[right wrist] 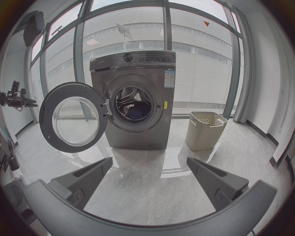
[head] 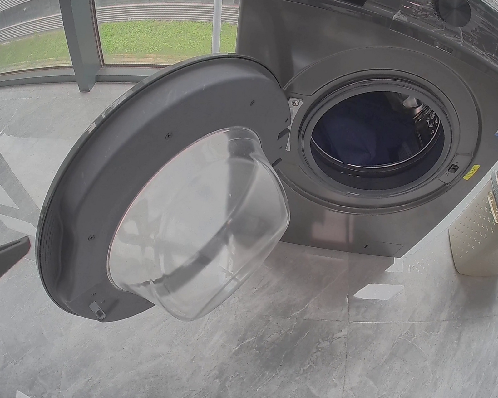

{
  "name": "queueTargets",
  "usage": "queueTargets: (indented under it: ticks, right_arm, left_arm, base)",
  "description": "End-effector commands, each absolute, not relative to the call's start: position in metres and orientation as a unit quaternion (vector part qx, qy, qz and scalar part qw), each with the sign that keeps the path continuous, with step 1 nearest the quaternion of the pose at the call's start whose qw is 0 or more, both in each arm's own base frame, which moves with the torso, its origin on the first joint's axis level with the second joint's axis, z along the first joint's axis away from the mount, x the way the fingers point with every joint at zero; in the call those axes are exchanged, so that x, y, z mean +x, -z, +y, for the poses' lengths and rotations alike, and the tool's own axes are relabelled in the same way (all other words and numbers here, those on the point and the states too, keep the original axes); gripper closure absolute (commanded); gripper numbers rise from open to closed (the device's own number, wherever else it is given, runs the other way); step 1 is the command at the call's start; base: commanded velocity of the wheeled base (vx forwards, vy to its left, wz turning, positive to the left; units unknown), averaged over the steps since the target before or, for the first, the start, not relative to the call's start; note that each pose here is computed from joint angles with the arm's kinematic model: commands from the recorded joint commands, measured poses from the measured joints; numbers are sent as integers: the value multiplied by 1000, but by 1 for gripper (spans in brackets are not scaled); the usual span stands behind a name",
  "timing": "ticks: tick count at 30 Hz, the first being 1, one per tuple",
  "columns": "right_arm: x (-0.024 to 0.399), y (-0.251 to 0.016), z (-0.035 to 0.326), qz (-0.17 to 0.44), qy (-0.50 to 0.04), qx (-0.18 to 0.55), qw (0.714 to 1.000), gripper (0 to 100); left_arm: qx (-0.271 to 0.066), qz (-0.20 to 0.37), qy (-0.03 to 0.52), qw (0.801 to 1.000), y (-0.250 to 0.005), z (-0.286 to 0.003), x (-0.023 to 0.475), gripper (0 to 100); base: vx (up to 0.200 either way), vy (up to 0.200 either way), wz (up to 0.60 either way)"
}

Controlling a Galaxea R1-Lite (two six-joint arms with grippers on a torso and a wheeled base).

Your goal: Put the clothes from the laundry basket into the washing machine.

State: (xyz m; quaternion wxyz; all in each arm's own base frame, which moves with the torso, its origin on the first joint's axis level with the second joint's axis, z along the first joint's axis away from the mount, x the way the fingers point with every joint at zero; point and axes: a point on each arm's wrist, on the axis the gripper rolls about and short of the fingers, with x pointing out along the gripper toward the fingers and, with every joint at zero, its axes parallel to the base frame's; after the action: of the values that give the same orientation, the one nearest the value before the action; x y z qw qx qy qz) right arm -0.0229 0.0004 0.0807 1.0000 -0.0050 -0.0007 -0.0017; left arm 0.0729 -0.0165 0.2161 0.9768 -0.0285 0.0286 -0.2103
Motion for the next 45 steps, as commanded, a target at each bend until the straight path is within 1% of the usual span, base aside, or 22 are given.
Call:
queueTargets:
  ticks: [1,4,5,8,10,12,13,14,16,18,19,21,26,27,28,29,32,34,37,40,43,45]
  right_arm:
    - [-23,-76,0,1,2,-5,1000,0]
    - [-23,-76,0,1,2,-5,1000,0]
    - [-23,-76,0,1,2,-5,1000,0]
    - [-23,-76,0,1,2,-5,1000,0]
    - [-23,-76,0,1,2,-5,1000,0]
    - [-23,-76,0,1,2,-5,1000,0]
    - [-23,-76,0,1,2,-5,1000,0]
    - [-23,-76,0,1,2,-5,1000,0]
    - [-23,-75,0,2,2,-6,1000,0]
    - [-23,-76,0,1,2,-6,1000,0]
    - [-23,-76,0,1,2,-6,1000,0]
    - [-23,-76,0,1,2,-6,1000,0]
    - [-23,-76,0,1,2,-6,1000,0]
    - [-23,-75,0,2,2,-6,1000,0]
    - [-23,-76,0,1,2,-6,1000,0]
    - [-23,-76,0,1,2,-6,1000,0]
    - [-23,-76,0,1,2,-6,1000,0]
    - [-23,-75,0,2,2,-6,1000,0]
    - [-23,-76,0,1,2,-6,1000,0]
    - [-23,-76,0,1,2,-5,1000,0]
    - [-23,-76,0,1,2,-5,1000,0]
    - [-23,-76,0,1,2,-5,1000,0]
  left_arm:
    - [-31,79,250,965,-208,-32,119,0]
    - [-30,78,268,960,-207,-40,129,0]
    - [-30,77,296,952,-207,-50,136,0]
    - [-35,69,335,939,-208,-64,137,0]
    - [-39,65,375,924,-210,-76,131,0]
    - [-46,64,398,914,-212,-83,127,0]
    - [-51,63,408,909,-212,-85,125,0]
    - [-51,63,408,909,-212,-85,125,0]
    - [-68,49,426,901,-218,-88,120,0]
    - [-75,40,431,898,-220,-88,118,0]
    - [-85,33,434,896,-222,-86,115,0]
    - [-89,31,433,897,-223,-85,113,0]
    - [-90,20,409,908,-226,-81,115,0]
    - [-92,14,394,914,-228,-79,117,0]
    - [-92,13,389,916,-229,-78,117,0]
    - [-93,-1,361,928,-235,-73,122,0]
    - [-92,-10,335,938,-239,-67,128,0]
    - [-91,-2,334,938,-237,-67,130,0]
    - [-84,27,333,939,-225,-72,140,0]
    - [-66,55,341,936,-214,-82,151,0]
    - [-57,62,368,926,-211,-96,155,0]
    - [-59,55,378,922,-211,-103,160,0]
  base:
    - [0,0,0]
    - [0,0,0]
    - [0,0,0]
    - [0,0,0]
    - [0,0,0]
    - [0,0,0]
    - [0,0,0]
    - [0,0,0]
    - [0,0,0]
    - [0,0,0]
    - [0,0,0]
    - [0,0,0]
    - [0,0,0]
    - [0,0,0]
    - [0,0,0]
    - [0,0,0]
    - [0,0,0]
    - [0,0,0]
    - [0,0,0]
    - [0,0,0]
    - [0,0,0]
    - [0,0,0]
